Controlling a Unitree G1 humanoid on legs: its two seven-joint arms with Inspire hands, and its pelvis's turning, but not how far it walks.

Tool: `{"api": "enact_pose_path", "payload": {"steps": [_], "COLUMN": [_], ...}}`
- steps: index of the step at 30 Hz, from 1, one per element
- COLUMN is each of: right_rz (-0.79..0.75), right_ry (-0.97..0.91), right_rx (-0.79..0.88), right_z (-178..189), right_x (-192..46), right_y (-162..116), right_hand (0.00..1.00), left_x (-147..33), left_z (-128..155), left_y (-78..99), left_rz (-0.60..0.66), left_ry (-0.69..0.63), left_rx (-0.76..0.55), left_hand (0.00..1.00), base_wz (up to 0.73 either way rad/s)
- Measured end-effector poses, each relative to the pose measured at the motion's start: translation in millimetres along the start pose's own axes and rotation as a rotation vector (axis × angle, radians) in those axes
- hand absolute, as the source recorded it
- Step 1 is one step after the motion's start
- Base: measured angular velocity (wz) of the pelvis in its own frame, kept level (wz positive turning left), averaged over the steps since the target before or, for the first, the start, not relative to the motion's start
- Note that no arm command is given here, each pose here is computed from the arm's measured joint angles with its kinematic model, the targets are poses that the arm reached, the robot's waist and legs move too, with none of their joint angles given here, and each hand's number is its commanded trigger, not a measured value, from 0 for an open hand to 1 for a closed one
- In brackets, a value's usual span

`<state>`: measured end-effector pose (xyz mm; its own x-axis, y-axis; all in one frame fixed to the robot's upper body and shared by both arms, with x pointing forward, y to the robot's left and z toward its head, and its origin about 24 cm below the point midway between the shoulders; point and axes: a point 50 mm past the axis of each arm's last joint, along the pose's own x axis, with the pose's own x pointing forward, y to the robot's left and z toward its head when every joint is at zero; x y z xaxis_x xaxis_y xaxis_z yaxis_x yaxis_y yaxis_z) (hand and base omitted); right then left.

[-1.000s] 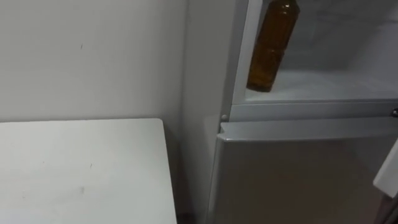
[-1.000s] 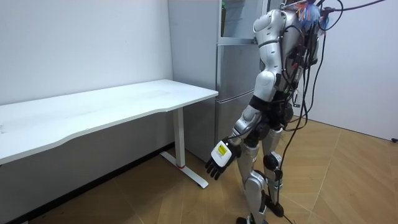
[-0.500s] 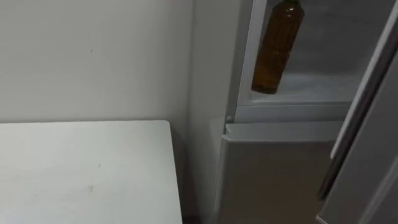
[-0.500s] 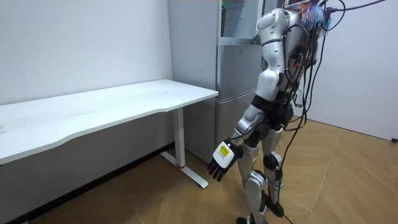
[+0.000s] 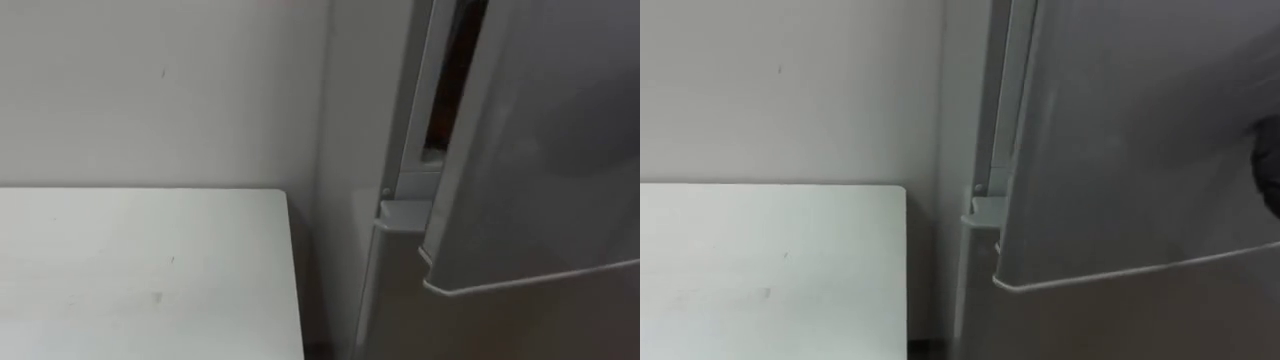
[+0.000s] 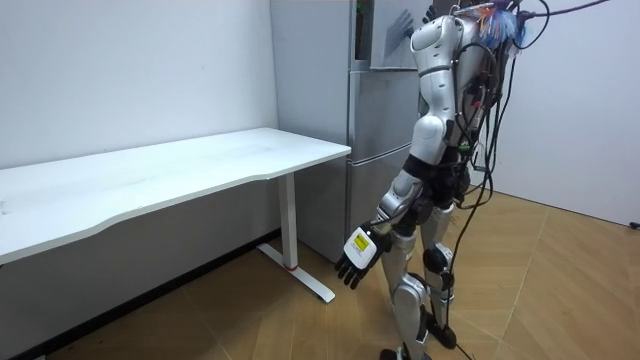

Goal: Put the bottle in the upper fridge

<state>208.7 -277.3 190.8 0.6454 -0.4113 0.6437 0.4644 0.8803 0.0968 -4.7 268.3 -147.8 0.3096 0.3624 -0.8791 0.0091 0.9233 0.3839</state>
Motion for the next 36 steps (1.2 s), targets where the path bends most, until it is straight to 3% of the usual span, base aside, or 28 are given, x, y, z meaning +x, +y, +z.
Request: {"api": "enact_pose_path", "payload": {"steps": [7, 23, 36], "right_rz": [0.119, 0.132, 0.133], "right_ry": [0.049, 0.053, 0.081], "right_rx": [0.018, 0.006, -0.059], "right_z": [-8.3, -12.4, -28.7], "right_x": [-6.1, -7.5, -14.0], "right_y": [15.3, 18.3, 16.3], "right_hand": [0.00, 0.00, 0.00], "left_x": [0.6, 1.1, 1.3], "left_z": [1.7, 7.9, 6.4], "left_y": [0.9, 0.6, -3.4], "left_rz": [-0.007, -0.010, -0.053], "left_ry": [-0.006, -0.025, 0.002], "left_rx": [0.031, 0.045, 0.137], "left_hand": [0.00, 0.00, 0.00], "base_wz": [0.00, 0.00, 0.04]}}
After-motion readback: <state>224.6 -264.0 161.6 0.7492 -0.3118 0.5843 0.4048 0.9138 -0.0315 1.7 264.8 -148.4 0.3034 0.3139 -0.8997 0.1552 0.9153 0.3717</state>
